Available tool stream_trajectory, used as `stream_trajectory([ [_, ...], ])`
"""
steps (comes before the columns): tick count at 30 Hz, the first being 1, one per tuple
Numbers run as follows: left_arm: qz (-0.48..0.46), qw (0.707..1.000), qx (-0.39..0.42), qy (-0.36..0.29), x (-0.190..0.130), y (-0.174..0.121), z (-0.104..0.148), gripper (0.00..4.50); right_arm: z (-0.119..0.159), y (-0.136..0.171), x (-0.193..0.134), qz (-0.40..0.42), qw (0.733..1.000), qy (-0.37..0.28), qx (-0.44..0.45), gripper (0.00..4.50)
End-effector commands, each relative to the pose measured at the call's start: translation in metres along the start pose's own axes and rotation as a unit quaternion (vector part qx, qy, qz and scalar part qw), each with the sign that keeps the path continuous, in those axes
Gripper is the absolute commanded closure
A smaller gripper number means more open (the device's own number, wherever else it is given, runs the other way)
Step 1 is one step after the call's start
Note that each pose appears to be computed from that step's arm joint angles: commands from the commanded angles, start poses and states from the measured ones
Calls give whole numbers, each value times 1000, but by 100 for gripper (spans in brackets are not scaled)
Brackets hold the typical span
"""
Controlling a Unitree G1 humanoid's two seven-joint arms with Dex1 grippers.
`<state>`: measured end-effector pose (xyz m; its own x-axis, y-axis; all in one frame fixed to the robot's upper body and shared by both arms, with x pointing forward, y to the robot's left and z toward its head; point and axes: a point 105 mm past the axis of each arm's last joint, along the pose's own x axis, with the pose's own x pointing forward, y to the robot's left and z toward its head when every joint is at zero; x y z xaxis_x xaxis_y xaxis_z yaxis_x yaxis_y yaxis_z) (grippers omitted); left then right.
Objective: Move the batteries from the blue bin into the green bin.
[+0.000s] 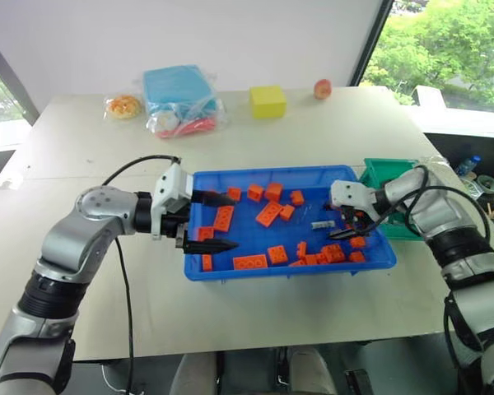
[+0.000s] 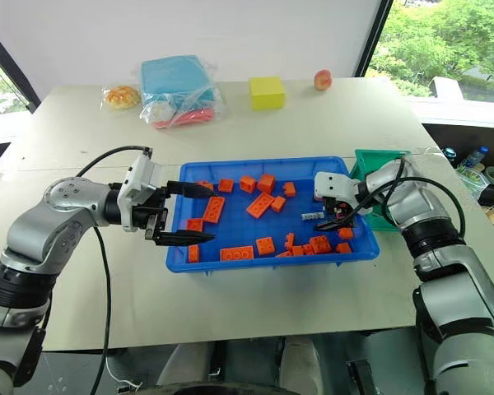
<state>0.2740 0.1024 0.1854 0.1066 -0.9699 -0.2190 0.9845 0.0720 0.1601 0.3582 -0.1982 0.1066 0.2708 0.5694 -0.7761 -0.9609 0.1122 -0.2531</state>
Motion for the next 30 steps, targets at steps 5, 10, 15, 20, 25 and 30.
stream_trajectory([
  [5, 14, 1000, 26, 4, -8, 0, 16, 0, 14, 4, -16, -6, 998, -59, 29, 436],
  [10, 16, 1000, 23, 6, -10, -3, 16, 0, 38, -23, -71, -149, 974, -147, 90, 446],
  [15, 20, 1000, 19, 7, -11, -3, 13, 0, 4, -44, -144, -332, 915, -130, 189, 446],
  [20, 22, 1000, 18, 7, -12, -1, 13, 0, -44, -36, -168, -417, 874, -57, 241, 446],
  [25, 21, 1000, 20, 5, -10, 2, 14, 0, -48, -36, -154, -423, 856, -80, 286, 243],
  [30, 25, 999, 20, 6, -13, 2, 13, 0, -41, -31, -156, -420, 867, -81, 254, 44],
])
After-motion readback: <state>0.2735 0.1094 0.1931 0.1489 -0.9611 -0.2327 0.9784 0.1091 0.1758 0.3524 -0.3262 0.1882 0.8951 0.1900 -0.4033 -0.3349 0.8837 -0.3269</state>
